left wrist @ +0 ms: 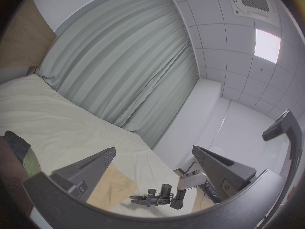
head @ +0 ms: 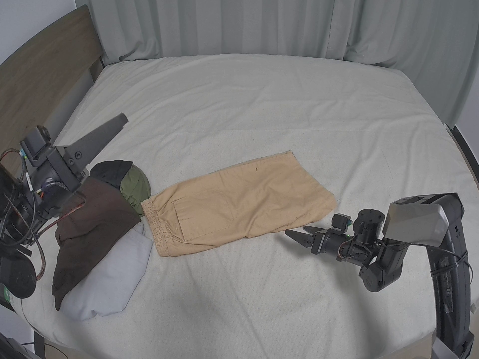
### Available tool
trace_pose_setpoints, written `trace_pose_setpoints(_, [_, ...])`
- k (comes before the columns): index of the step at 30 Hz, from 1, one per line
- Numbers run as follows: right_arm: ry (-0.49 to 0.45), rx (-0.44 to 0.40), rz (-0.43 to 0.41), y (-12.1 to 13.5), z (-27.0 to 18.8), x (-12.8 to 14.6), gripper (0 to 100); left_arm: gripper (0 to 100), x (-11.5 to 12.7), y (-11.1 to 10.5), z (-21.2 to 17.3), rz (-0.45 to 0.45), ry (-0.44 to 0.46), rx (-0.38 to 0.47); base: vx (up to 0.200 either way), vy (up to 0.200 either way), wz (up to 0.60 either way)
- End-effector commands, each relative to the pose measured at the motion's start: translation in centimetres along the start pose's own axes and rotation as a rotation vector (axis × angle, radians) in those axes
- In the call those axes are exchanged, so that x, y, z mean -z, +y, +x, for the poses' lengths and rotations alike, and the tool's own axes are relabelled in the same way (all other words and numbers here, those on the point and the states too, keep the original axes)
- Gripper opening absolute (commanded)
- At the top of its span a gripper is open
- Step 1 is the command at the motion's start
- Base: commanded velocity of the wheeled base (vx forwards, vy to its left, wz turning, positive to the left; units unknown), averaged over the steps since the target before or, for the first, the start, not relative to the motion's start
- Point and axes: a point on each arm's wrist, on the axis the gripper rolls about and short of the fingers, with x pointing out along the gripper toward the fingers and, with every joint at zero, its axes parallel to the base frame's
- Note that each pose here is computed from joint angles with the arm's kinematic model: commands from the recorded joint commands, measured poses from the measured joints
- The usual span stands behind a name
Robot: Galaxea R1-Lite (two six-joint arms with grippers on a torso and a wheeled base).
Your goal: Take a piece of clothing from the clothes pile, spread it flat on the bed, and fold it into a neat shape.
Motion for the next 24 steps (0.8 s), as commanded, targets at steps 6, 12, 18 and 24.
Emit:
trace_pose_setpoints(6, [0.012, 0.009, 0.028, -1.0, 0.9, 1.0, 100, 100, 2.7, 2.2, 0.0, 0.061, 0.089, -0.064, 0.0, 0.0, 0.0])
trace_pose_setpoints(12, [-0.006, 0.001, 0.059, -1.5, 1.7, 1.0, 100, 100, 3.4, 2.6, -0.1, 0.108, 0.114, -0.074, 0.0, 0.0, 0.0])
trace_pose_setpoints(18, [-0.033, 0.013, 0.099, -1.8, 2.8, 0.7, 100, 100, 4.2, 3.6, -0.1, 0.133, 0.139, -0.101, 0.0, 0.0, 0.0])
trace_pose_setpoints(24, [-0.025, 0.02, 0.137, -1.6, 3.9, 0.4, 100, 100, 4.5, 3.7, -0.1, 0.147, 0.149, -0.1, 0.0, 0.0, 0.0])
